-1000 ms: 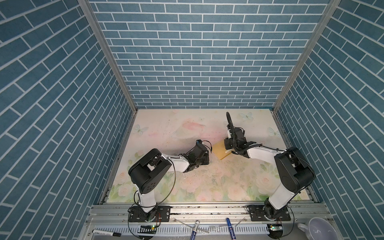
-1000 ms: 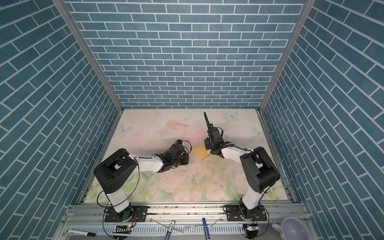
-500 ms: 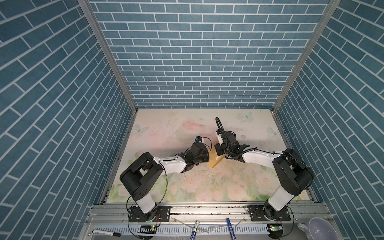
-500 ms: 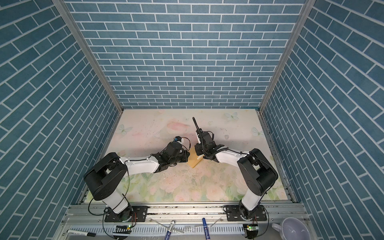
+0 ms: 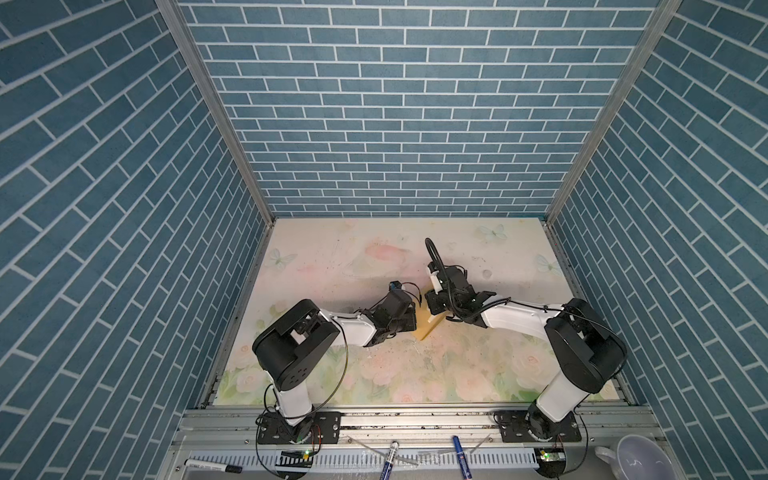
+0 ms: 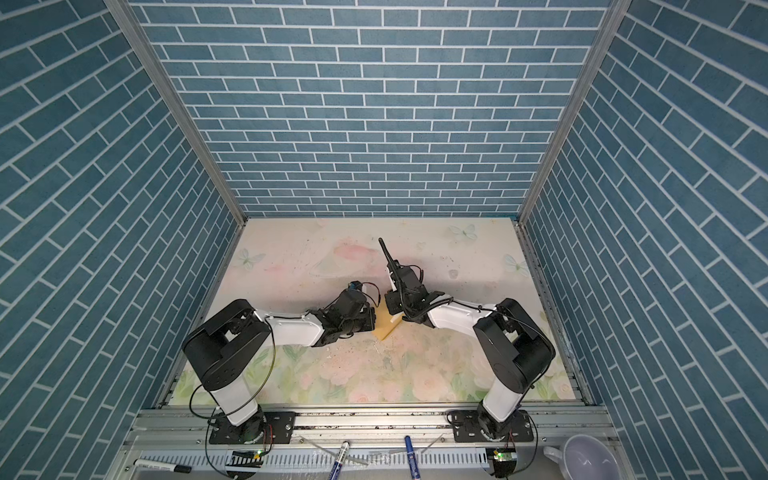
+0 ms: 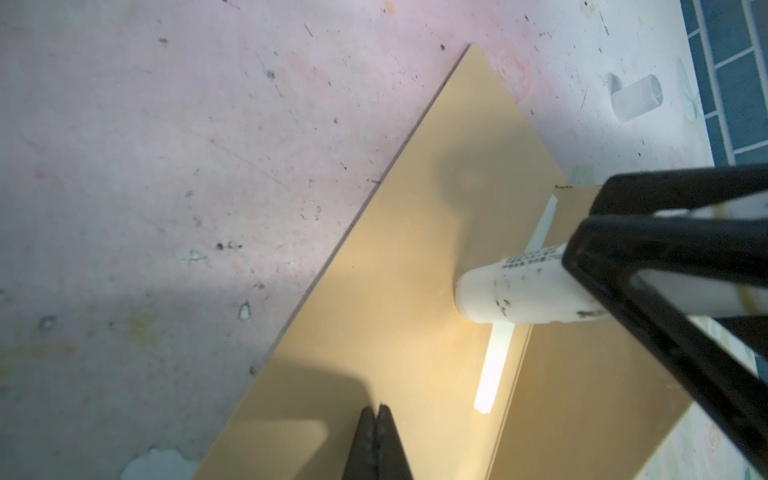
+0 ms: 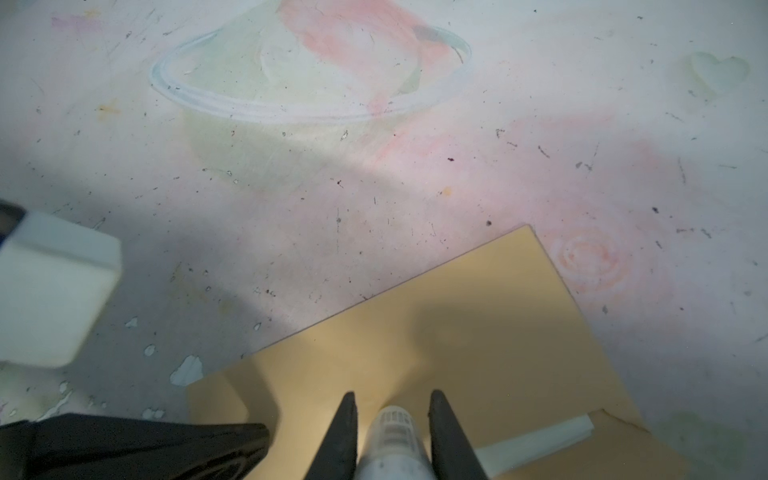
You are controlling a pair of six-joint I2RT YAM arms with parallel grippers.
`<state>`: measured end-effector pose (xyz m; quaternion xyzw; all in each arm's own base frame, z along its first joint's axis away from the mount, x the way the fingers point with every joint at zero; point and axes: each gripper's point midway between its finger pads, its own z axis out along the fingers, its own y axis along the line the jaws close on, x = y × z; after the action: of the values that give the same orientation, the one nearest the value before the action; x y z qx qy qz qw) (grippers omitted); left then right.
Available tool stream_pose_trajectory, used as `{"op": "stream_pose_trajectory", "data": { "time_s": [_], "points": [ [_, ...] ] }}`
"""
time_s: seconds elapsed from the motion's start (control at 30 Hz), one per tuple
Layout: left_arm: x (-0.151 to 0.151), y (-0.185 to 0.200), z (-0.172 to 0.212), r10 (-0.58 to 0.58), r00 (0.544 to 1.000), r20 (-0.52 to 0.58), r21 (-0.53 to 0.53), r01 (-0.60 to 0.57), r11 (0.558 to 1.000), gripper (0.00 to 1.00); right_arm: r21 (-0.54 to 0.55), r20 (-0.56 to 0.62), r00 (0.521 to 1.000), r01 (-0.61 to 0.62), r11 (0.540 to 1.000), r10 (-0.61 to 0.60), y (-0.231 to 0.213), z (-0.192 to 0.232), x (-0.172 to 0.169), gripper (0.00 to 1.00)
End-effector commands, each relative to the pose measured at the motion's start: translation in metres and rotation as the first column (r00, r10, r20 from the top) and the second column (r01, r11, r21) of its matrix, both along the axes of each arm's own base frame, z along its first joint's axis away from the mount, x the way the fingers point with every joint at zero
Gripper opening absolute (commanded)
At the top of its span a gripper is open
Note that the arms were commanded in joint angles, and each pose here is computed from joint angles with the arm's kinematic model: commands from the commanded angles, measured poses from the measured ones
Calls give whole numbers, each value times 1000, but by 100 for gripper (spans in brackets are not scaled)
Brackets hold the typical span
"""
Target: Place the letter into the envelope and seal it
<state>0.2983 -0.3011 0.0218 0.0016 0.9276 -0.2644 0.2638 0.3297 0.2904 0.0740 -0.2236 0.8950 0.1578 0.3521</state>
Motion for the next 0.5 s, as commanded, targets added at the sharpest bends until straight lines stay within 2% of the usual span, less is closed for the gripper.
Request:
{"op": "stream_pose_trajectory", "data": {
  "time_s": [0.0, 0.47],
  "points": [
    [-8, 16, -24, 25, 998, -53, 81, -20, 997, 0, -41, -36, 999, 8, 999, -10, -4, -6, -7, 0],
    [-14, 25, -49, 36, 995, -98, 144, -22, 989, 0, -209, 83, 996, 57, 976, -41, -26, -10, 15, 0]
  ]
}}
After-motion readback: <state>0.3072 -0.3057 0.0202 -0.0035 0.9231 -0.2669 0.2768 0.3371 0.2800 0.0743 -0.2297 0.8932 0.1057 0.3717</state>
